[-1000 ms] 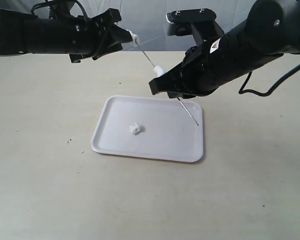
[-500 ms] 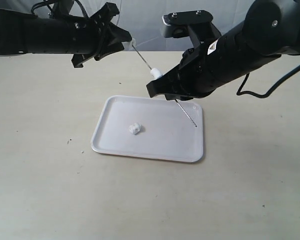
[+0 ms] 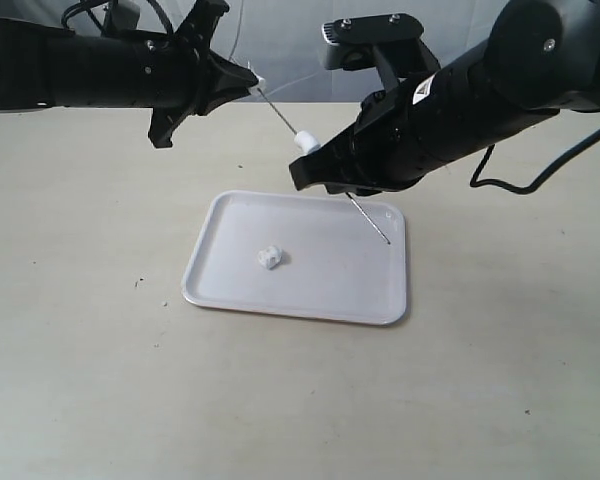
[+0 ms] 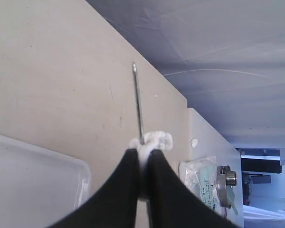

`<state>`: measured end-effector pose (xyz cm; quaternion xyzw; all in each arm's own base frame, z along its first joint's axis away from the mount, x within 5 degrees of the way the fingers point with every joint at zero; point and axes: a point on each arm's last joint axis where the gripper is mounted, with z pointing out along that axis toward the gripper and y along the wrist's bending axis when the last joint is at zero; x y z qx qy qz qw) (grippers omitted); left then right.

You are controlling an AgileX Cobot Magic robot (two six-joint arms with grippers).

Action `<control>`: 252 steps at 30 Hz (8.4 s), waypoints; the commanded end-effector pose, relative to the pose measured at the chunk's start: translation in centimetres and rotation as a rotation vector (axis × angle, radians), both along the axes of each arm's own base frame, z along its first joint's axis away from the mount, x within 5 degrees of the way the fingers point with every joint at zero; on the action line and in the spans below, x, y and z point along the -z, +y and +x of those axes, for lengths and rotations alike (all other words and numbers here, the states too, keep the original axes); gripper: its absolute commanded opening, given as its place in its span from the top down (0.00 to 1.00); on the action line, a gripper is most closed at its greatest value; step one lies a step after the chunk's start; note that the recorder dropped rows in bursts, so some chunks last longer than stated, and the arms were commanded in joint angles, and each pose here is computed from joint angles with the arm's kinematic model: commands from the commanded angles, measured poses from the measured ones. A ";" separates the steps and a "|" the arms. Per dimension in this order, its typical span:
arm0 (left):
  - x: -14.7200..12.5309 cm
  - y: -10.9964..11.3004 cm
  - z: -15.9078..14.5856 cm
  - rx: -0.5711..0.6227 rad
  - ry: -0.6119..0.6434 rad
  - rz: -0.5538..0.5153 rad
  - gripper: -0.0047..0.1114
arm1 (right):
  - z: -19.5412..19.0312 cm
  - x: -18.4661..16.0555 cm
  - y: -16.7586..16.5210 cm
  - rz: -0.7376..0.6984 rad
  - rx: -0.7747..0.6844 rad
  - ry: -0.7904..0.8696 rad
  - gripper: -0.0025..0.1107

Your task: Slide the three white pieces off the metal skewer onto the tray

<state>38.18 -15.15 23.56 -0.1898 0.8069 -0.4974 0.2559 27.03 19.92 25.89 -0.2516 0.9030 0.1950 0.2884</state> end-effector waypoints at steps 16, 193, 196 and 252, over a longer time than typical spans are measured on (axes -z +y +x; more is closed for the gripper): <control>0.1 1.5 1.0 -0.160 -0.039 0.138 0.96 | -1.4 0.5 -0.3 -0.070 -0.087 0.121 0.98; 2.5 -2.4 -1.1 0.201 -0.003 0.105 0.96 | 2.6 5.2 2.4 -0.079 0.051 -0.109 0.98; 2.5 -2.4 -1.0 0.196 -0.018 0.119 0.96 | 2.6 5.2 2.3 -0.087 0.049 -0.098 0.98; 2.8 -0.9 0.6 -0.042 -0.013 0.190 0.96 | -1.0 4.1 1.7 -0.239 -0.040 0.092 0.98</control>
